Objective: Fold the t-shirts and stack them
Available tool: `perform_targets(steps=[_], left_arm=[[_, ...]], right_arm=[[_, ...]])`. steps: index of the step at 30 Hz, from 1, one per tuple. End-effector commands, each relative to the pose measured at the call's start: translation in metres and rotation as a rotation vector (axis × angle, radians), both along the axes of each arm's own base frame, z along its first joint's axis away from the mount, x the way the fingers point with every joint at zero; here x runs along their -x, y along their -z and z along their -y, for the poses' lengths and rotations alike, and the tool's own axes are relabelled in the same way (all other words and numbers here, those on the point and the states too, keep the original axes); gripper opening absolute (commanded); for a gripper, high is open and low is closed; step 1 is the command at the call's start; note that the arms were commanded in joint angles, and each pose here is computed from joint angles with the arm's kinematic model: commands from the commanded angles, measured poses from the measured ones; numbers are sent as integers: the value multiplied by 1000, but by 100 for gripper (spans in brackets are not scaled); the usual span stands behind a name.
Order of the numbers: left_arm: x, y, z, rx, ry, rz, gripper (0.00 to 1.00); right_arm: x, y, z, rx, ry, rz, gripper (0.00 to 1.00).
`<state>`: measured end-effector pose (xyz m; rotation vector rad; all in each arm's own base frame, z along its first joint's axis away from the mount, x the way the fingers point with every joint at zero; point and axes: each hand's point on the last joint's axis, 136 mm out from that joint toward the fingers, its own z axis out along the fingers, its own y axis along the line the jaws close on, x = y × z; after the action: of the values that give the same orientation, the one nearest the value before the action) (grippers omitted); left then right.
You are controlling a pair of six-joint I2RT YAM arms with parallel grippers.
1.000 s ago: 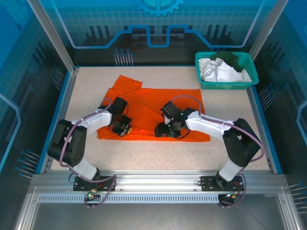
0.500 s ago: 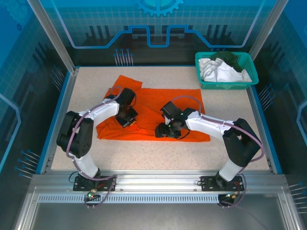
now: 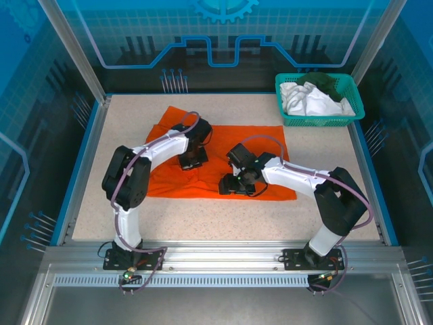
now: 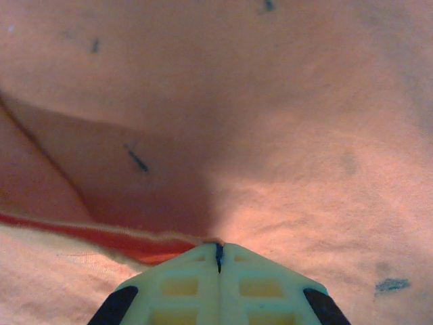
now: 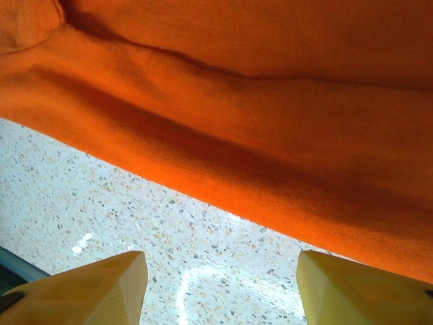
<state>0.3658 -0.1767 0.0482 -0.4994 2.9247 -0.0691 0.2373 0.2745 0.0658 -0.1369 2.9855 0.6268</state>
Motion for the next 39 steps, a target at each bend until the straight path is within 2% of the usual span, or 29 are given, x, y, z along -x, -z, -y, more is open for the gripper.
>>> perform_targets(steps=[1,5,6,8,9,11,15,20,23,25,29,33,35,39], left_arm=[[-5,0,3,-100,140,7,0],[-11,5,13,-127,238,17,0],[-13,6,18,-125,270,18,3],[-16,5,23,-149,321,25,12],[-17,3,23,-162,335,30,21],[-21,-6,21,-177,337,52,38],[-29,-37,12,-185,308,119,60],[-32,-87,-23,-109,151,194,68],[-18,-102,-42,-38,65,214,67],[-2,-99,-48,26,25,202,56],[38,-59,-59,183,-100,117,38],[66,-19,-63,272,-176,23,35],[77,-2,-66,262,-184,-18,35],[102,24,-96,127,-264,-94,36]], right_arm=[[4,-5,2,12,-12,0,62],[6,-6,5,16,-5,2,62],[6,-7,5,17,-4,2,62],[7,-7,7,18,0,-1,62],[8,-7,8,21,-1,-3,62],[9,-8,10,24,1,-2,62],[9,-9,15,27,17,5,63],[10,-10,29,42,65,-1,63],[10,-7,47,57,134,-12,63],[8,-3,61,62,197,-25,62],[7,9,95,76,337,-58,57],[6,19,117,62,431,-97,54],[4,22,126,67,460,-105,54],[6,35,143,89,534,-152,54]])
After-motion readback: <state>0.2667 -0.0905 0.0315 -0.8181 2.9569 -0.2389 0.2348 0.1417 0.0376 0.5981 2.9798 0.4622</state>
